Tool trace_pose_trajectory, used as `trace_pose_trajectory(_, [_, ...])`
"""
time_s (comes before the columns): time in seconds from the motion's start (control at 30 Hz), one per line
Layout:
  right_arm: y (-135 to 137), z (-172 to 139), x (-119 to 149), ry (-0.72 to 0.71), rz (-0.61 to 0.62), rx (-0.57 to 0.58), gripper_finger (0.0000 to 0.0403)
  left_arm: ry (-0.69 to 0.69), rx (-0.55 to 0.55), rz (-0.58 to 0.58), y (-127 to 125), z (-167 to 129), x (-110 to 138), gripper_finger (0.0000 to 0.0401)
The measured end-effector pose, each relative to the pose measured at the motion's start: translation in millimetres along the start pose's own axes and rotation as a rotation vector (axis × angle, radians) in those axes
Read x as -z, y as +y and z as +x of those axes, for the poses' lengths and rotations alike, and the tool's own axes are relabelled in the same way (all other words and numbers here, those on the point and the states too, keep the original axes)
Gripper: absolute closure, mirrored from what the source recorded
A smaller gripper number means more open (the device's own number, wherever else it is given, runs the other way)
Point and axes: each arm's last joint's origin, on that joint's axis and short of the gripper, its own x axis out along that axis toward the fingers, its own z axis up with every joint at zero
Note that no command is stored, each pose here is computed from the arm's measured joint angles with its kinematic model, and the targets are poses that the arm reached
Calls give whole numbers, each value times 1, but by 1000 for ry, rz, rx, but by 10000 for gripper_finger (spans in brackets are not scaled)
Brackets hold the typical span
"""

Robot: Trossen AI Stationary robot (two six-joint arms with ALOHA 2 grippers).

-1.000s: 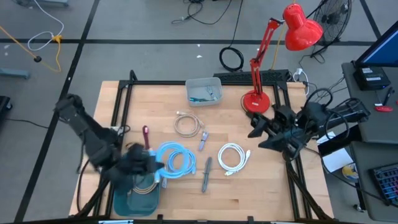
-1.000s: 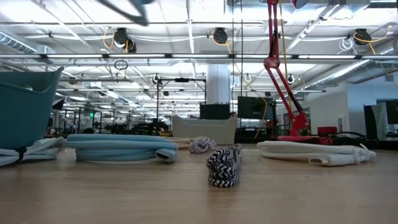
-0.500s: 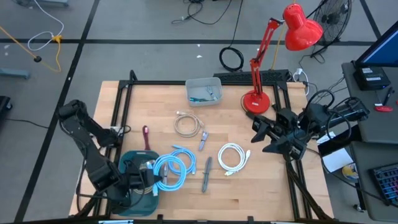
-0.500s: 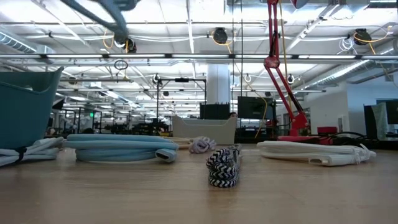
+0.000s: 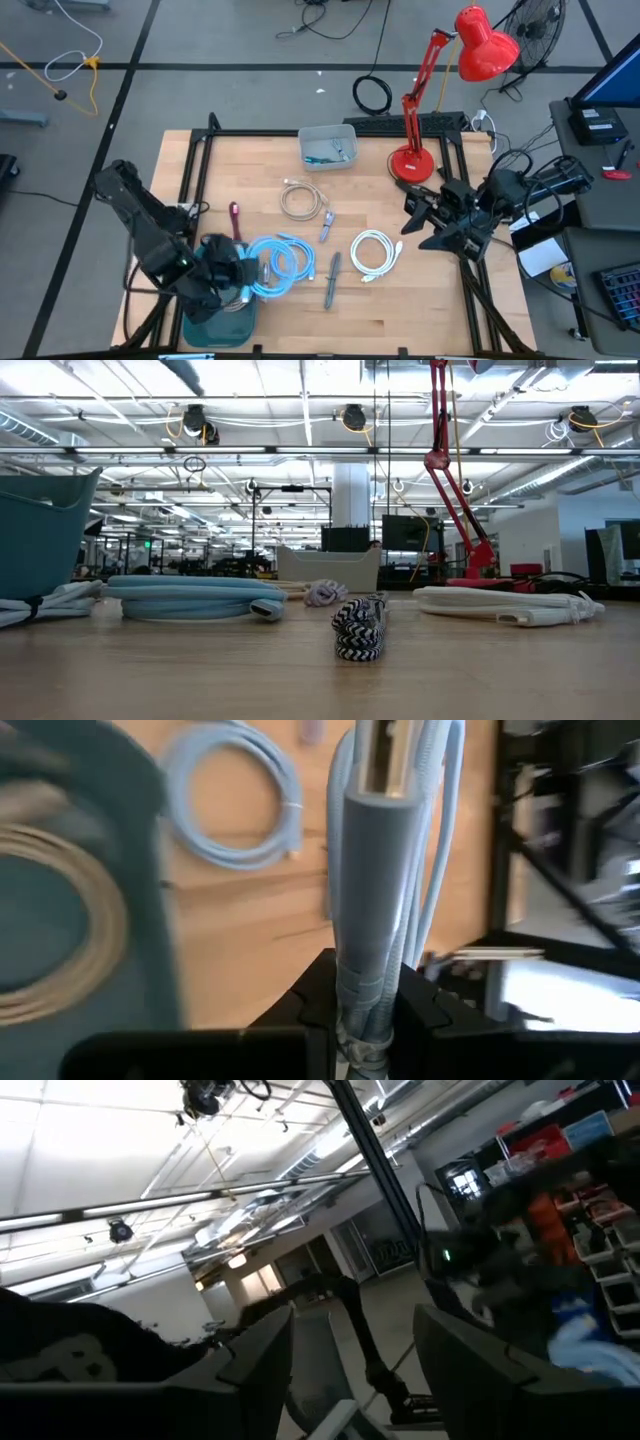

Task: Pick & Place USB Port
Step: Put the blue HDMI cable into the blue bin

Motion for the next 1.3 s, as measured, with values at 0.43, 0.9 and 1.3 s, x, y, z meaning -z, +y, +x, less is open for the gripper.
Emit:
trace_pose_trajectory(0.43, [-5, 3, 4, 15, 1, 55, 204, 169, -369, 0, 19, -29, -1, 357])
trace_pose_trajectory(0.9, [-5, 3, 4, 13, -16, 59, 204, 237, -368, -6, 63, 31, 28, 357])
trace_pose_trajectory(1.3, [-5, 3, 4, 12, 8, 59, 204, 240, -388, 1, 70, 29, 28, 357])
